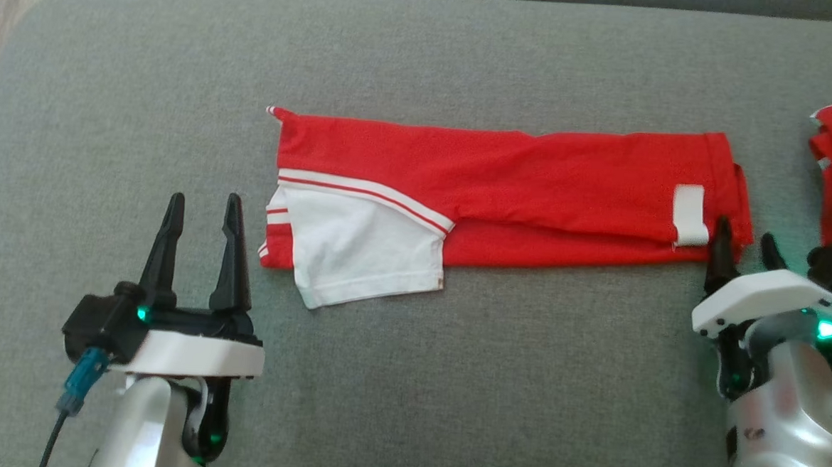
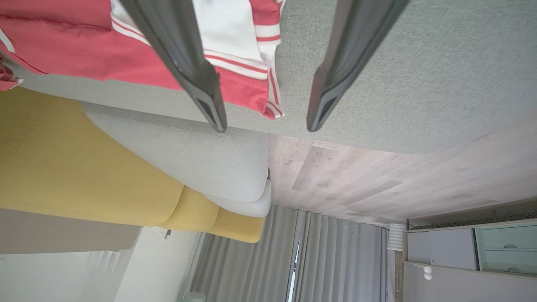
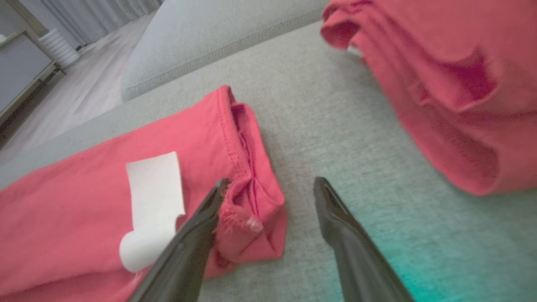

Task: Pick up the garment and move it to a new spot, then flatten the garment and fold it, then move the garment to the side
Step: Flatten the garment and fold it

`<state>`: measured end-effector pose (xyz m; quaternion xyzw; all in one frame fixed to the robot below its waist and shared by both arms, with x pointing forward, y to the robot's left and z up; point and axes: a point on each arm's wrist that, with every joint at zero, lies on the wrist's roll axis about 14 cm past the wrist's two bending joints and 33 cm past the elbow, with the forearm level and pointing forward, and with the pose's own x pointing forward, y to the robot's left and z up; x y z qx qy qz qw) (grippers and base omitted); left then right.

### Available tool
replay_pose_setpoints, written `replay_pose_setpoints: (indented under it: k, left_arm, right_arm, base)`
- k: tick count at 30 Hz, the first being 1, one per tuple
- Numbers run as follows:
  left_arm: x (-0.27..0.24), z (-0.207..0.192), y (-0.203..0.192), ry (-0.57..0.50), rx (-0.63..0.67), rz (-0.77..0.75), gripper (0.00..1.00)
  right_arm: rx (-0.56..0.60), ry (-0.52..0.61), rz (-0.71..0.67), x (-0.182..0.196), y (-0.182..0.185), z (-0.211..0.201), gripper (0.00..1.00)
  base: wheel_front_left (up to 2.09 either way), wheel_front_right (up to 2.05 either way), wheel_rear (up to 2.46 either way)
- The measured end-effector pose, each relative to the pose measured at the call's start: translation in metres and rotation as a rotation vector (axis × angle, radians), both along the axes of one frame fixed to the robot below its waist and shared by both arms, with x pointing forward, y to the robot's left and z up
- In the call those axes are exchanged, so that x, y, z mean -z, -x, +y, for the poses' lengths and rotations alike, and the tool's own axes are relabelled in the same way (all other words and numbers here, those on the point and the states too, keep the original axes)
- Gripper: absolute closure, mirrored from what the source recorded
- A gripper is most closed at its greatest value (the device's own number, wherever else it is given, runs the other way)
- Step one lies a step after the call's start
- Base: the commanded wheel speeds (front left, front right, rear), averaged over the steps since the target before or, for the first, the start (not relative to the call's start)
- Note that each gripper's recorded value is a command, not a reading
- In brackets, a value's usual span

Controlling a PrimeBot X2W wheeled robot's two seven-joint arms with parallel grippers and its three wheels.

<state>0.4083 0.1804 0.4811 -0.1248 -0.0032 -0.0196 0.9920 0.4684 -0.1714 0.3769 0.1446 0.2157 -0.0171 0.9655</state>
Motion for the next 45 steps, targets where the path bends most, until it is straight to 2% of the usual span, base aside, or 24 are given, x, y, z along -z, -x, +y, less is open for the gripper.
replay_pose_setpoints:
  k: [2,8,9,11,16,21,28,31,37,45]
  left_arm:
    - [0.005,0.002,0.0,-0.002,-0.006,0.014,0.0]
    - [0.006,-0.003,-0.004,-0.002,0.015,0.015,0.0]
    - [0.004,-0.005,-0.005,-0.001,0.021,0.011,0.0]
    - [0.002,-0.007,-0.006,0.0,0.027,0.005,0.0]
    - [-0.001,-0.014,-0.008,0.002,0.045,-0.007,0.0]
    - [-0.007,-0.019,-0.009,0.006,0.06,-0.024,0.0]
    - [-0.012,-0.023,-0.008,0.021,0.069,-0.035,0.0]
    - [-0.012,-0.024,-0.007,0.022,0.07,-0.037,0.0]
    - [-0.013,-0.023,0.0,0.023,0.068,-0.036,0.0]
    - [-0.023,-0.017,0.009,0.018,0.052,-0.061,0.0]
  right_arm:
    - [-0.009,-0.004,0.042,0.012,0.001,0.005,0.0]
    - [-0.037,-0.003,0.036,0.012,-0.01,0.016,0.0]
    - [-0.043,0.001,0.037,0.013,-0.009,0.017,0.11]
    - [-0.056,0.013,0.031,0.013,-0.008,0.018,1.0]
    - [-0.069,0.035,0.004,0.007,-0.003,0.019,1.0]
    - [-0.021,0.064,-0.049,-0.01,-0.007,0.001,1.0]
    - [0.087,0.196,-0.115,-0.04,-0.015,-0.074,1.0]
    - [0.127,0.209,-0.139,-0.053,-0.016,-0.091,1.0]
    - [0.12,0.181,-0.203,-0.074,-0.022,-0.075,1.0]
    - [-0.004,0.149,-0.281,-0.105,-0.032,-0.02,1.0]
  base:
    - [0.0,0.0,0.0]
    - [0.0,0.0,0.0]
    - [0.0,0.0,0.0]
    - [0.0,0.0,0.0]
    - [0.0,0.0,0.0]
    - [0.0,0.0,0.0]
    - [0.0,0.0,0.0]
    - [0.0,0.0,0.0]
    - [0.0,0.0,0.0]
    - [0.0,0.0,0.0]
